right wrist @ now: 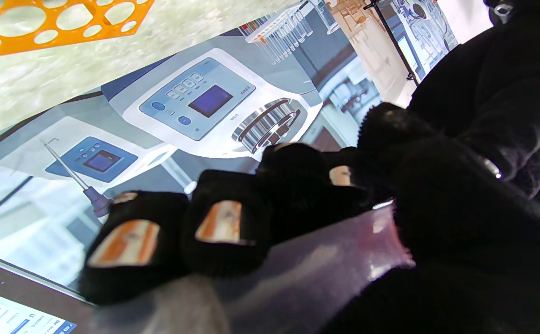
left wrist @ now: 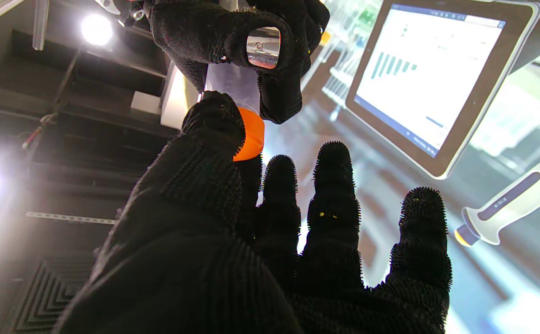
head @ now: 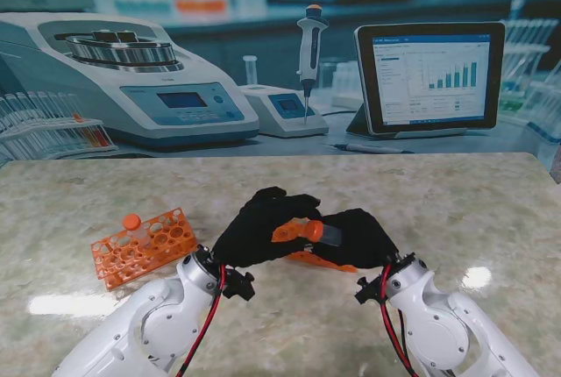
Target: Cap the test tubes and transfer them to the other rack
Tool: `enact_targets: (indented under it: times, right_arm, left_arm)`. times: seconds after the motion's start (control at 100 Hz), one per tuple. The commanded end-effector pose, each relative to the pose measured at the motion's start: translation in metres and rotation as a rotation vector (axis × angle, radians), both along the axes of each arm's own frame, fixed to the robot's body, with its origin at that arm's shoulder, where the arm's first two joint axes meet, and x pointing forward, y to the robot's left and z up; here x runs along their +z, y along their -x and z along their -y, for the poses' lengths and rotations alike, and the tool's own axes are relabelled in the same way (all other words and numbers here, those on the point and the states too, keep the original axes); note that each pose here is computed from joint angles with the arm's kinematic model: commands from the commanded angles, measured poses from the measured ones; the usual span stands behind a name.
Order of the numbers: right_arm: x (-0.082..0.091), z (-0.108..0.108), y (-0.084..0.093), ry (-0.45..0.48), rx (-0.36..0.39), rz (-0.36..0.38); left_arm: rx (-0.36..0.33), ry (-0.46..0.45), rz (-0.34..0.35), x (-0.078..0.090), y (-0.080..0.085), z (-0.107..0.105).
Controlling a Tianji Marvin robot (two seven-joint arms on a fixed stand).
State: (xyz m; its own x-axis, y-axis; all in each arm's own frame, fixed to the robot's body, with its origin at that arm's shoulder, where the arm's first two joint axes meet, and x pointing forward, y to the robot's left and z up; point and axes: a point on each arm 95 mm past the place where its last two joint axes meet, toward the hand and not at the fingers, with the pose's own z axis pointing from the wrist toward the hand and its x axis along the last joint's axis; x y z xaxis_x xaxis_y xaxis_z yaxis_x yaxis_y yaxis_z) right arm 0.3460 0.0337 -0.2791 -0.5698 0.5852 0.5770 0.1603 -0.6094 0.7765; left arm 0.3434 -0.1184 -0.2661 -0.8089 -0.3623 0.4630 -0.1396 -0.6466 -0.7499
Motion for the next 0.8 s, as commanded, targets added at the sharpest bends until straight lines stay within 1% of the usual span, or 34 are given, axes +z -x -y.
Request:
enact_targets:
  times: [0.0, 0.37, 0.79]
  right_arm:
    - [0.0020, -0.0060, 0.0038, -0.010, 0.016, 0.001]
    - [0.0016, -0.0063, 0.0040, -0.009, 0.015, 0.000]
    - [0.0012, -0.0058, 0.0043, -0.007, 0.016, -0.002]
  left_arm:
    - [-0.002, -0.009, -0.008, -0.0043, 0.0015, 0.0014]
    - [-0.017, -0.017, -0.011, -0.0068, 0.0027, 0.0021]
    - [-0.038, -0.032, -0.012, -0.0050, 0.0039, 0.0000]
